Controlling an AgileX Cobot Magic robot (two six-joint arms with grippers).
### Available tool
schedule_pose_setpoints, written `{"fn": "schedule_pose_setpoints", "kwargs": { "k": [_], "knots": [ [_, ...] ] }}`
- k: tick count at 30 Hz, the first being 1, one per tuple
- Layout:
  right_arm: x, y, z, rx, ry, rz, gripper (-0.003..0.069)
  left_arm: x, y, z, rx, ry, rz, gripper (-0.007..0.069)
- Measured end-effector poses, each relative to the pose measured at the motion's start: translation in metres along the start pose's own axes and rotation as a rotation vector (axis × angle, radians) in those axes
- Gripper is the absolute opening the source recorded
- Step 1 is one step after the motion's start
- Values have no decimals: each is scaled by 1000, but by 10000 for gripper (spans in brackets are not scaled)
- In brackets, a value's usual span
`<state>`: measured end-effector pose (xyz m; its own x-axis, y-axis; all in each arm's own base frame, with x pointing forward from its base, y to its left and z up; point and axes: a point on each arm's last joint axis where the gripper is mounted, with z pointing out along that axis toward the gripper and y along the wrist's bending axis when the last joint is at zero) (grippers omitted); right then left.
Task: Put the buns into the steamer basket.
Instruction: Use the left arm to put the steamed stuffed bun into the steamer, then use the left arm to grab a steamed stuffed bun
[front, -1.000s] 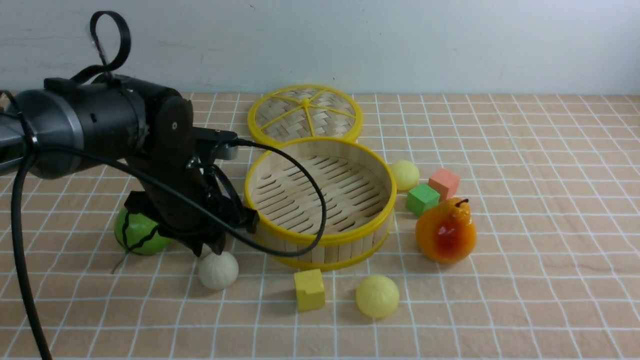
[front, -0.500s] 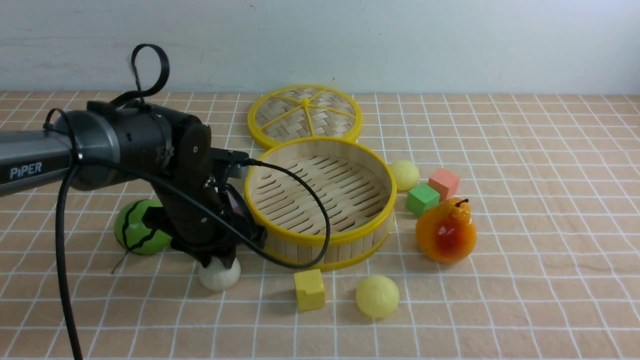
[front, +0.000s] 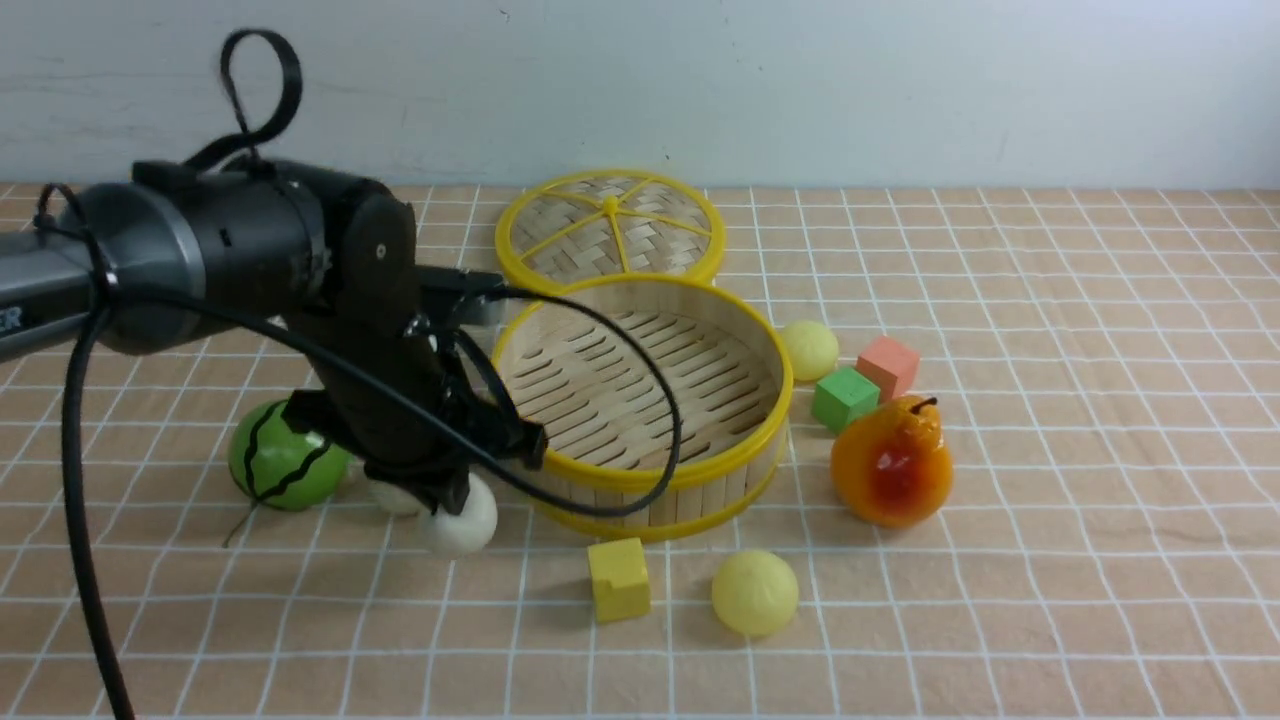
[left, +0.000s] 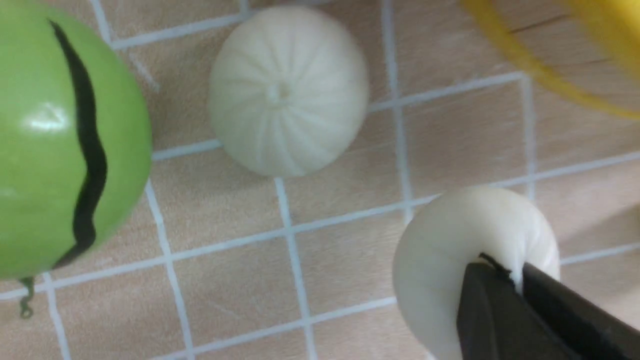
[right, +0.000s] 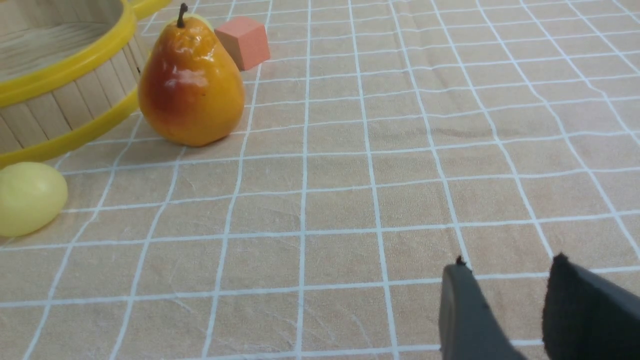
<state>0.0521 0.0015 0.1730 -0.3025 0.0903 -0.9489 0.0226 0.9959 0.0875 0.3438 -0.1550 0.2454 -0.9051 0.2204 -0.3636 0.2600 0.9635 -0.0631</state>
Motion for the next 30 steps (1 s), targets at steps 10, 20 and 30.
{"fn": "schedule_pose_setpoints", "kwargs": {
  "k": [10, 20, 30],
  "knots": [
    [0, 0, 0, 0, 0, 0, 239, -49, -60, 2, 115, -265, 122, -9],
    [0, 0, 0, 0, 0, 0, 239, -62, -64, 62, 74, -153, 138, 194],
    [0, 0, 0, 0, 0, 0, 239, -48, -42, -37, -27, -47, 94, 341]
  ]
}}
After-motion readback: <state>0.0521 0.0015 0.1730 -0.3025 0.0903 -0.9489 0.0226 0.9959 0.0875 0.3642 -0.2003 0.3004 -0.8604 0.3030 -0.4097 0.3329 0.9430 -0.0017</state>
